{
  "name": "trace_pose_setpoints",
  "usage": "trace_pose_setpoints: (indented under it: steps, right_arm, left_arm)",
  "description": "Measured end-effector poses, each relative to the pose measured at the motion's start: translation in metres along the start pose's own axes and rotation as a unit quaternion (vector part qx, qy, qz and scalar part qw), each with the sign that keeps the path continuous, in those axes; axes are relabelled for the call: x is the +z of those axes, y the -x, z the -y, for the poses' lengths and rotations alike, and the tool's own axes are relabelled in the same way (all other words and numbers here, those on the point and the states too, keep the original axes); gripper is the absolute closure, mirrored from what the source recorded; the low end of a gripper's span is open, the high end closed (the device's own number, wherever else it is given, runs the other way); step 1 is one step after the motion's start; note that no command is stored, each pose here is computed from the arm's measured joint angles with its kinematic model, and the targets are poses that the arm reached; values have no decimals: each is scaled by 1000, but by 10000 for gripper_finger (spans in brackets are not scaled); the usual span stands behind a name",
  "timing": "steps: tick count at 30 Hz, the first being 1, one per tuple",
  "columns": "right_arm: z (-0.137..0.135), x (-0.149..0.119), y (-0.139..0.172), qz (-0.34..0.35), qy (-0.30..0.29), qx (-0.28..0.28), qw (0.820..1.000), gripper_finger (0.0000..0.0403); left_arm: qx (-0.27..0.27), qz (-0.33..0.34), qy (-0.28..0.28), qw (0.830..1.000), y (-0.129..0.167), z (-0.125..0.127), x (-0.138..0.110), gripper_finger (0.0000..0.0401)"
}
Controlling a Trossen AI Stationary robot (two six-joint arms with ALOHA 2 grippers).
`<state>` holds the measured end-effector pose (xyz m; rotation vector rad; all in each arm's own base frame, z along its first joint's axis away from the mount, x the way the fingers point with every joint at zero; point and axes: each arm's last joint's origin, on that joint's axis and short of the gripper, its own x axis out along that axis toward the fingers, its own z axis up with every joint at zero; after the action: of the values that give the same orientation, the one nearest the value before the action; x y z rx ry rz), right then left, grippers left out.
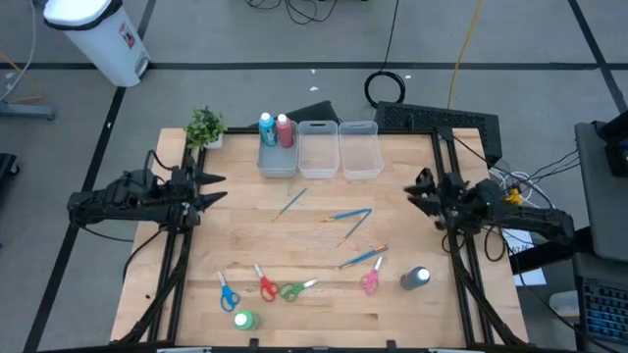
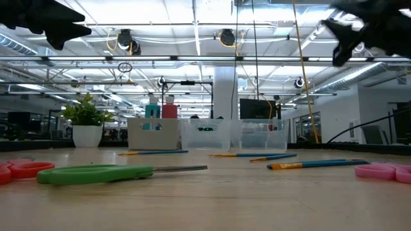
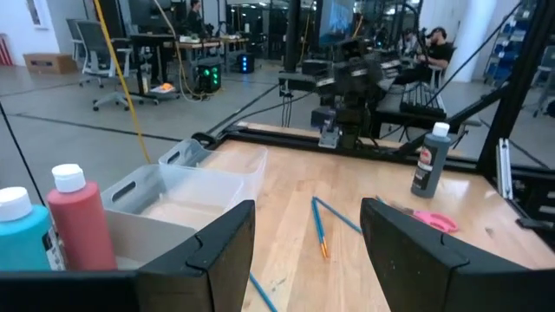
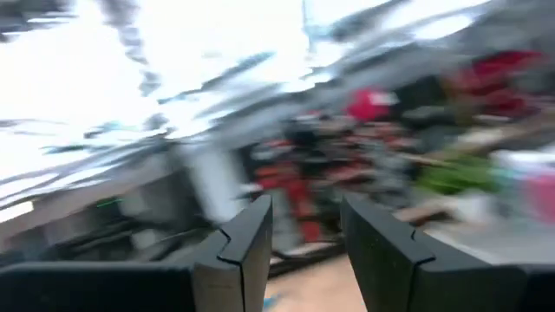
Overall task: Pick & Place Paint Supplies
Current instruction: Put the black paint bottles into the gray bin
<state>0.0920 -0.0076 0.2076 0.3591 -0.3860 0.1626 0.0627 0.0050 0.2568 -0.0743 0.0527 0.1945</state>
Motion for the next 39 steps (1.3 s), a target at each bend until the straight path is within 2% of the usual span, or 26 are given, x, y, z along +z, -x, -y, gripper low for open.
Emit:
trace_pose_setpoints:
  steps: [2, 4, 6, 9, 12, 15, 18, 21, 25, 30, 35, 37, 39]
  right_arm:
    - [-9, 4, -3, 10, 9, 81, 997, 273]
    - [-17, 7, -6, 32, 19, 134, 990, 273]
    - [-25, 7, -10, 52, 41, 164, 984, 269]
    - [-34, 0, -19, 57, 69, 175, 980, 249]
    - [-47, -11, -32, 2, 88, 197, 976, 208]
    - [-71, 1, -59, -37, 108, 218, 969, 158]
    - [-92, 9, -82, -160, 139, 184, 960, 115]
    - [-102, 16, -91, -319, 181, 92, 926, 92]
    - [-107, 30, -85, -450, 141, -27, 882, 83]
    - [-106, 45, -67, -544, 25, -116, 831, 98]
    - [-102, 36, -41, -632, -100, -203, 741, 119]
    - [-102, 26, -31, -658, -123, -226, 707, 126]
    - [-102, 14, -22, -679, -134, -233, 684, 133]
  left_arm:
    - [0, 0, 0, 1000, 0, 0, 0, 183]
    - [0, -1, -2, 1000, -1, 0, -2, 183]
    - [1, -7, -4, 1000, -3, 0, -6, 183]
    - [1, 1, 0, 1000, -8, 1, -11, 183]
    - [0, 4, 6, 1000, -13, 1, -18, 183]
    - [-1, 14, 8, 1000, -14, 1, -18, 183]
    - [0, 24, 4, 1000, -14, 1, -17, 183]
    - [0, 41, 6, 999, -14, 2, -13, 183]
    - [1, 43, 8, 999, -14, 2, -13, 183]
    - [2, 47, 10, 999, -14, 1, -12, 183]
    - [2, 51, 11, 999, -14, 1, -11, 183]
    - [2, 51, 11, 999, -14, 1, -11, 183]
    - [2, 51, 12, 999, -14, 1, -11, 183]
